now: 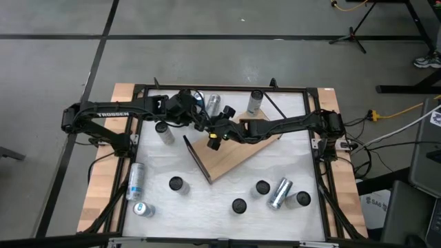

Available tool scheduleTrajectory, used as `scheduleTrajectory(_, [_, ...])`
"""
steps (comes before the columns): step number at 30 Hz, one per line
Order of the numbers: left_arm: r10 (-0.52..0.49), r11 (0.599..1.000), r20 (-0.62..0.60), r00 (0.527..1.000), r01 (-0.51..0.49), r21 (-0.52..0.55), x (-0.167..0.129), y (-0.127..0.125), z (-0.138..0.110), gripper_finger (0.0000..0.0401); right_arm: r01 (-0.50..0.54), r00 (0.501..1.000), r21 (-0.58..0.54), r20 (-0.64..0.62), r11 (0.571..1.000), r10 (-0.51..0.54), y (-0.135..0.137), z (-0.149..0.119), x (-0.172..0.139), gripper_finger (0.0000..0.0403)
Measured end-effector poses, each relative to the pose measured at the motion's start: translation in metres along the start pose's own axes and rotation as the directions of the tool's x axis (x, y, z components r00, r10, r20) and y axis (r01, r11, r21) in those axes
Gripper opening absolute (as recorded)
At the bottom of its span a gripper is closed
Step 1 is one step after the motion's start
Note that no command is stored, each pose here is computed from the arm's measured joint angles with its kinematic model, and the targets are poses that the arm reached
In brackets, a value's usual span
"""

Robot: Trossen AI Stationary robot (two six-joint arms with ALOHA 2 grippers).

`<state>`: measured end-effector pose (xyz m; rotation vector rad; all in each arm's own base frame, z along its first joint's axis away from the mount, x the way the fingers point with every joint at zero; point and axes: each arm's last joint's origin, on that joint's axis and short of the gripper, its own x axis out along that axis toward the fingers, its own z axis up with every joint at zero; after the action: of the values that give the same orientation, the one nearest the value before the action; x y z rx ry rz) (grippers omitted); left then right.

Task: Place canned beverage on shelf
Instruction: Put the white blue soda can on the shelf

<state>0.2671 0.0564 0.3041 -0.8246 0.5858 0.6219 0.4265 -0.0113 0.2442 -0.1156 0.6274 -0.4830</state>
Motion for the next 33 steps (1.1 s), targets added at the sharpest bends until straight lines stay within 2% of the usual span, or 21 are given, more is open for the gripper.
scheduleTrajectory(9, [-0.044,0.997,0.054,0.998,0.041,0.061,0.000,-0.003,0.007,0.0288,0.046,0.998,-0.011,-0.036,0.999,-0.047,-0.004,-0.001,-0.006,0.0224])
scheduleTrajectory(20, [-0.045,0.995,0.122,0.992,0.033,0.096,-0.006,0.006,0.023,0.0288,0.031,0.986,-0.085,-0.160,0.996,-0.044,-0.026,-0.002,-0.047,0.0224])
scheduleTrajectory(26, [-0.035,0.991,0.129,0.991,0.018,0.130,-0.006,0.008,0.025,0.0288,0.039,0.979,-0.059,-0.199,0.997,-0.051,-0.049,0.001,-0.091,0.0224])
scheduleTrajectory(30, [-0.033,0.988,0.129,0.991,0.013,0.155,-0.006,0.009,0.025,0.0288,0.069,0.971,-0.014,-0.228,0.997,-0.071,-0.070,0.001,-0.121,0.0224])
scheduleTrajectory(33, [-0.034,0.986,0.129,0.991,0.012,0.166,-0.006,0.008,0.024,0.0288,0.083,0.976,0.044,-0.203,0.996,-0.072,-0.082,-0.006,-0.141,0.0224])
